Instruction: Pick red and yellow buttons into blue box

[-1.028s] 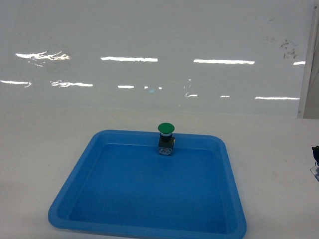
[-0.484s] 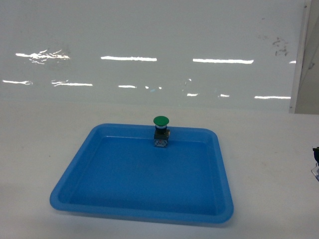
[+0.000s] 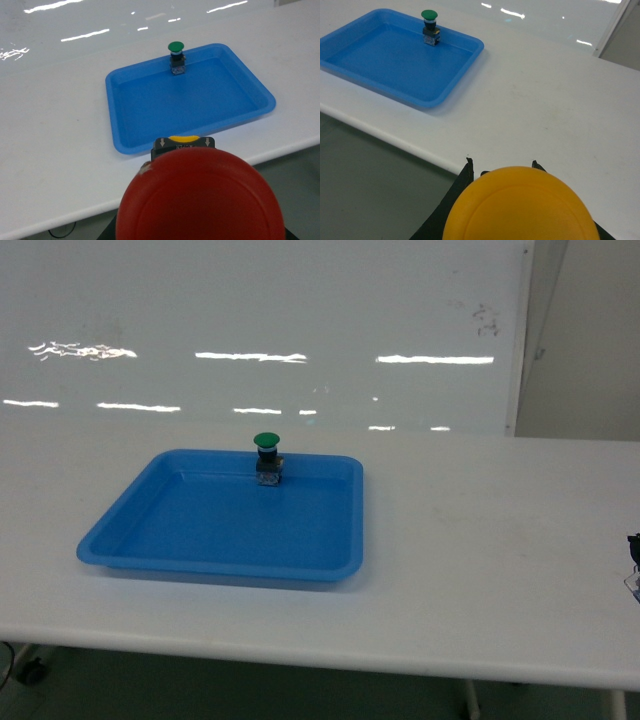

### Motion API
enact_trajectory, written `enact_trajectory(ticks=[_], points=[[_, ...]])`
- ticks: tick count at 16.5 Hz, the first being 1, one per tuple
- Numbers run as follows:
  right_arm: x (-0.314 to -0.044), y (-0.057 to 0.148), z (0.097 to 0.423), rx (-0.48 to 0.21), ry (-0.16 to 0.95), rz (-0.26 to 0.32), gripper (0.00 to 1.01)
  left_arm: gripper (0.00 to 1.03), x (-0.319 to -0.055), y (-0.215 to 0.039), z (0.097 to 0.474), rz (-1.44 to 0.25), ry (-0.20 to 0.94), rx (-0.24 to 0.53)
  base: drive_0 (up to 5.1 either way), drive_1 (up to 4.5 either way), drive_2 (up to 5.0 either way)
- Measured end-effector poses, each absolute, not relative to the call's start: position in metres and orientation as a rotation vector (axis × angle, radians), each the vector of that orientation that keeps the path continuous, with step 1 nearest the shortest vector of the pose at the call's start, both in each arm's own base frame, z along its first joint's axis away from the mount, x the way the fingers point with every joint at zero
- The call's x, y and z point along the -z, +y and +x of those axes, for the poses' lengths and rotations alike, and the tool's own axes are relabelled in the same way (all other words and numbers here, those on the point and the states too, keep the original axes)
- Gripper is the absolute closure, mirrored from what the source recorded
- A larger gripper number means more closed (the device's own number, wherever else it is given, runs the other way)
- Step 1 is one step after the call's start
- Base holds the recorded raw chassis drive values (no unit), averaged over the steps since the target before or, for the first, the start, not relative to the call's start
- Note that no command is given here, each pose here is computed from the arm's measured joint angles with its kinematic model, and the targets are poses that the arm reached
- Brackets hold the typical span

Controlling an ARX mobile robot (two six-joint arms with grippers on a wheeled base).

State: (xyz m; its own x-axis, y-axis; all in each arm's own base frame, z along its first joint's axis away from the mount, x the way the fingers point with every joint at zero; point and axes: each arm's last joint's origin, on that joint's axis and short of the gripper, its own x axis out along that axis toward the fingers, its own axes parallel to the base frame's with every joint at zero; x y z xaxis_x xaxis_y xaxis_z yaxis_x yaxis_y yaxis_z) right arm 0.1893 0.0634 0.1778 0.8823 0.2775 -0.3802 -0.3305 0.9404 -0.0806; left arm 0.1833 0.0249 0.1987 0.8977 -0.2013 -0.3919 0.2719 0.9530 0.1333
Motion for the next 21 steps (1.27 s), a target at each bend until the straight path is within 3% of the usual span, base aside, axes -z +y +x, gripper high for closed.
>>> enact_trajectory(ticks=[21], points=[[-0.1775,0.0633,0.1892,-0.315,0.376,-0.146,0.74,0.79,-0.1991,0.0248,0.1830,0.188,0.382,0.246,4.4,-4.16,0.0]])
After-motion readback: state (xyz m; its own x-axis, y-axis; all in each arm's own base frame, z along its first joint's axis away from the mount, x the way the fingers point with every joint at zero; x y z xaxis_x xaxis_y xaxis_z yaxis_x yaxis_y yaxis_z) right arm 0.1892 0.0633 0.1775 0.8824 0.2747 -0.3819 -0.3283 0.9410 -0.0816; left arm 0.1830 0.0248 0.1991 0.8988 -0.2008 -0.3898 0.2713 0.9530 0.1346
